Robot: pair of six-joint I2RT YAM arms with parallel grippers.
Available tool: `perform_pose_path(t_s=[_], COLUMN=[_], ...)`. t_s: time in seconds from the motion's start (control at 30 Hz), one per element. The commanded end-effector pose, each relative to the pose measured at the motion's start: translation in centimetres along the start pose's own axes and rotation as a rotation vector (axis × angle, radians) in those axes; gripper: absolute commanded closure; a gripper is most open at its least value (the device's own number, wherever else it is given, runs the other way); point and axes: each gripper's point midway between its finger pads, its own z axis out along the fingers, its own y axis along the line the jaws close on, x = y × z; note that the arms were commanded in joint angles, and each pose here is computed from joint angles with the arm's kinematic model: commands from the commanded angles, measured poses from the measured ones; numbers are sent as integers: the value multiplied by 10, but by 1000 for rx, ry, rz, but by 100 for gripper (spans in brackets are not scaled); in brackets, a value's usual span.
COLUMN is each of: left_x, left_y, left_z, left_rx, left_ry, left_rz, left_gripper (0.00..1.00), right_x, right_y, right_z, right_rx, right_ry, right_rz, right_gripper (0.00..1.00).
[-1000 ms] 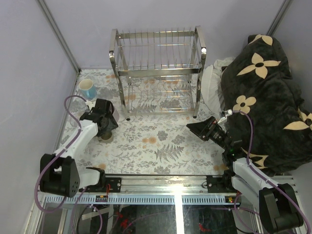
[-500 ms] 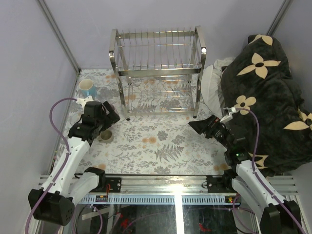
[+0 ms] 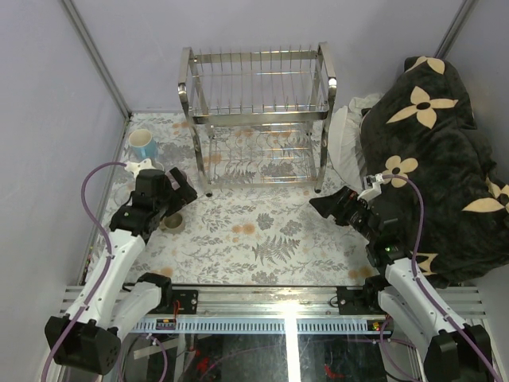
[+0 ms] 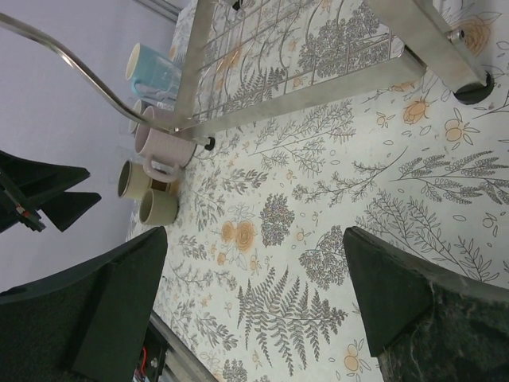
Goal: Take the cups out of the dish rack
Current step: Reset both arms
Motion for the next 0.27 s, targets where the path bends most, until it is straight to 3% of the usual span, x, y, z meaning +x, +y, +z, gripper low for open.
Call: perform_pose_path(t_s=[0.0, 0.23], left_x=[-6, -5], left_y=[-13, -14], left_z=[-3, -1], left_rx=[68, 75], left_ry=[-26, -19], left_rz=[34, 39], left_gripper=[0, 0], right_x=[-23, -25], right_y=[15, 15], right_z=[-1, -2], right_rx=[-21, -24], right_ry=[-81, -98], right_rz=[-49, -37], right_gripper=[0, 0])
